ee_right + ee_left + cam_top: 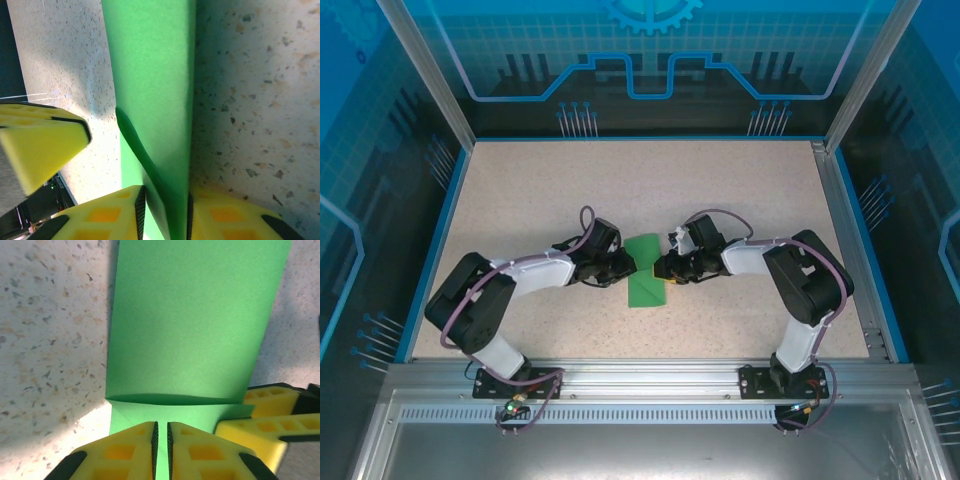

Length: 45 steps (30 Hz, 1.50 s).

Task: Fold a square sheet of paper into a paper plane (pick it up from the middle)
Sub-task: Fold the triangle a second time at the center of the table, then turn over the paper at the center of the table.

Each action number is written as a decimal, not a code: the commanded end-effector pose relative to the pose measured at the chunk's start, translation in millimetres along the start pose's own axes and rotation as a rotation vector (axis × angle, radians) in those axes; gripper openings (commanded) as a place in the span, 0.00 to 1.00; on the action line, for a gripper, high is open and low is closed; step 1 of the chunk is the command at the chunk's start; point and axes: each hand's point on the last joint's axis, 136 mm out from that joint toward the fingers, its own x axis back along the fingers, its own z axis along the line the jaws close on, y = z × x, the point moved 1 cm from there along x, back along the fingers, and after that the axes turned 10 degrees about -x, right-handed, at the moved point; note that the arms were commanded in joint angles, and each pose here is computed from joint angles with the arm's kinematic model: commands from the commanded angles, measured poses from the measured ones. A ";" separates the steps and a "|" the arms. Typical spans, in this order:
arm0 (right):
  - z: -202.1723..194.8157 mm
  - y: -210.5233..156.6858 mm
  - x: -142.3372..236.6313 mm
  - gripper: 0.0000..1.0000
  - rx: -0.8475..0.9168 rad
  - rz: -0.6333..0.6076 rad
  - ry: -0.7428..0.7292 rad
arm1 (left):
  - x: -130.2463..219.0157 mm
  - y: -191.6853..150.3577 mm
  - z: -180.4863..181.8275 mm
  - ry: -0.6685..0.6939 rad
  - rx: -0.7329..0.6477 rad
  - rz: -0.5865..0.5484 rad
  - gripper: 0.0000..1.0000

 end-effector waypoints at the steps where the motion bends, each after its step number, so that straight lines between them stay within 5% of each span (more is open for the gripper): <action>1: 14.6 -5.0 4.0 0.24 0.043 0.025 0.022 | 16.3 1.6 8.0 0.042 0.024 -0.046 0.19; 12: 54.1 2.8 69.5 0.07 0.188 -0.103 -0.120 | 67.9 13.5 6.4 0.061 0.017 -0.189 0.22; 23: 23.6 19.3 198.3 0.10 0.324 -0.355 -1.049 | 108.2 19.3 27.7 0.129 0.055 -0.317 0.27; 29: 22.8 17.6 162.8 0.11 0.388 -0.292 -1.312 | 117.0 19.8 40.4 0.160 0.102 -0.361 0.28; 35: 20.8 2.1 65.9 0.17 0.400 -0.108 -1.302 | 130.5 16.3 53.2 0.190 0.131 -0.405 0.28; 40: 50.5 -24.6 -6.4 0.37 0.356 0.045 -0.881 | 142.4 13.9 61.6 0.195 0.152 -0.443 0.30; 43: 79.2 -28.6 0.5 0.57 0.340 0.015 -0.648 | 143.4 12.9 60.8 0.187 0.146 -0.442 0.30; 45: 80.8 -26.2 14.0 0.58 0.286 -0.008 -0.539 | 140.3 12.5 58.5 0.174 0.140 -0.428 0.32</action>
